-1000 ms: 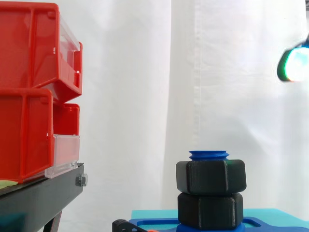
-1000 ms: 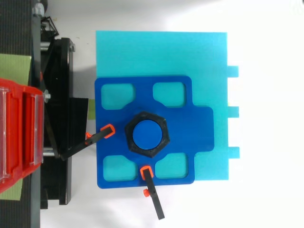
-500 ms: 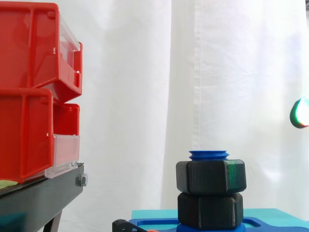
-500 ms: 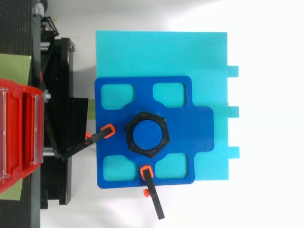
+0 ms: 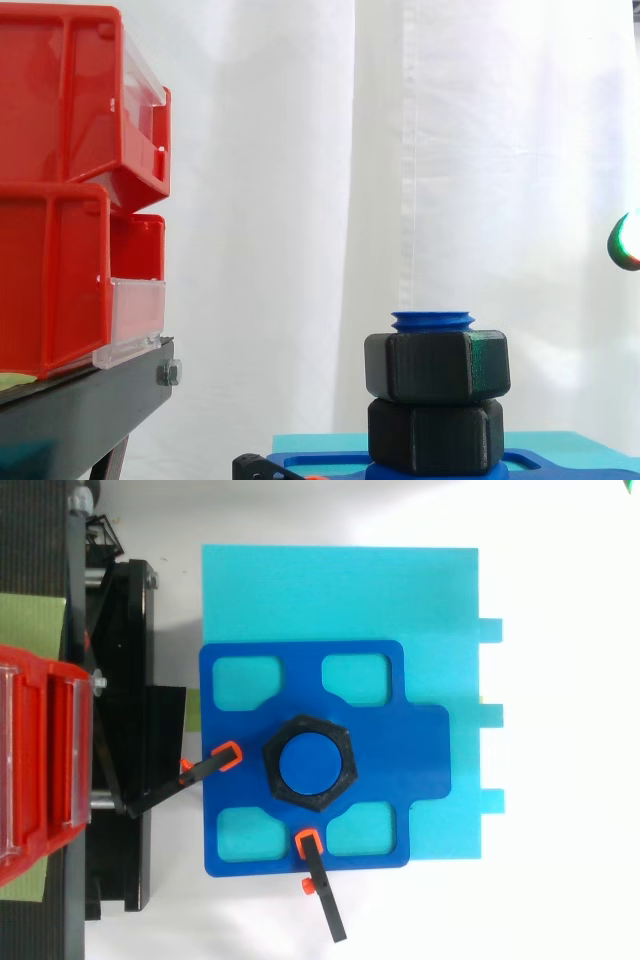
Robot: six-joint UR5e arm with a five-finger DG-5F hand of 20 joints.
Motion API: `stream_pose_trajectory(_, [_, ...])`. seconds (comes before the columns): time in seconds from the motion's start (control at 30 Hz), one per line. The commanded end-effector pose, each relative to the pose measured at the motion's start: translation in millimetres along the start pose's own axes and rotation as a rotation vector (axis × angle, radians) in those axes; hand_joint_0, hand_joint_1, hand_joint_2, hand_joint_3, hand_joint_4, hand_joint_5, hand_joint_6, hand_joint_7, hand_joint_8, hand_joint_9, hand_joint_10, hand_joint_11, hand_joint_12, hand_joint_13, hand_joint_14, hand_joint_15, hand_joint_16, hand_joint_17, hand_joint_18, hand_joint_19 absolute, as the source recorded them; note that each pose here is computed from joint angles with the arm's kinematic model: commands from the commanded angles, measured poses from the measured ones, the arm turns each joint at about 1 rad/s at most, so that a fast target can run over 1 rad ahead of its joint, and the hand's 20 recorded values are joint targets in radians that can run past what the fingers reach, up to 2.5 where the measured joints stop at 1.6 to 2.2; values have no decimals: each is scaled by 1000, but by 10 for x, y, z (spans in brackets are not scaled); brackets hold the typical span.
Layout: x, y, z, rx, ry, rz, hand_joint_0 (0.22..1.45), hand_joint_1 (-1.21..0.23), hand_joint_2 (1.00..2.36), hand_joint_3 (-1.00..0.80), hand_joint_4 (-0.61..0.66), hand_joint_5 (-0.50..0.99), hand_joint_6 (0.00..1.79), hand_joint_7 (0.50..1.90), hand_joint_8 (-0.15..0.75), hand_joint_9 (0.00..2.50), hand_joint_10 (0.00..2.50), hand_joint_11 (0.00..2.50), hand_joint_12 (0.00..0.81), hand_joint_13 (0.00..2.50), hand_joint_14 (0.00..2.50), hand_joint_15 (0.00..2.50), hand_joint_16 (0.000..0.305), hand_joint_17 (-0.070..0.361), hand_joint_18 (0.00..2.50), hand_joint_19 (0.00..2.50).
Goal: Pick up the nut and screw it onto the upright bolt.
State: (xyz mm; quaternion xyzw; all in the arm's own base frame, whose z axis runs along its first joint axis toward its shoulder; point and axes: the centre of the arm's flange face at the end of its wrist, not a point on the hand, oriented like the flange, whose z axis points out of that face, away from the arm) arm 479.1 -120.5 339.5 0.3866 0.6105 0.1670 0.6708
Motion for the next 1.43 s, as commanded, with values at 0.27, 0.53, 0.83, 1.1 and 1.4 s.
stream_pose_trajectory(0.27, [1, 0, 0, -1, 1, 1, 462, -231, 1000, -500, 54, -232, 501, 606, 181, 182, 0, 0, 339, 103, 0, 0, 44, 99, 0, 0])
stream_pose_trajectory(0.53, [0, -1, 0, 0, 0, 1, 465, -249, 1000, -500, 53, -231, 501, 617, 183, 201, 0, 0, 332, 130, 0, 0, 43, 98, 0, 0])
stream_pose_trajectory(0.83, [5, 4, -1, -1, 1, 1, 466, -259, 1000, -500, 57, -229, 501, 619, 179, 180, 0, 0, 327, 135, 0, 0, 43, 96, 0, 0])
stream_pose_trajectory(1.1, [-4, 5, 3, -1, -1, 1, 469, -272, 1000, -500, 66, -226, 501, 607, 183, 205, 0, 0, 327, 153, 0, 0, 43, 96, 0, 0])
stream_pose_trajectory(1.4, [0, -1, 0, 0, 0, 1, 470, -272, 1000, -500, 66, -233, 502, 702, 181, 177, 0, 0, 327, 141, 0, 0, 42, 95, 0, 0])
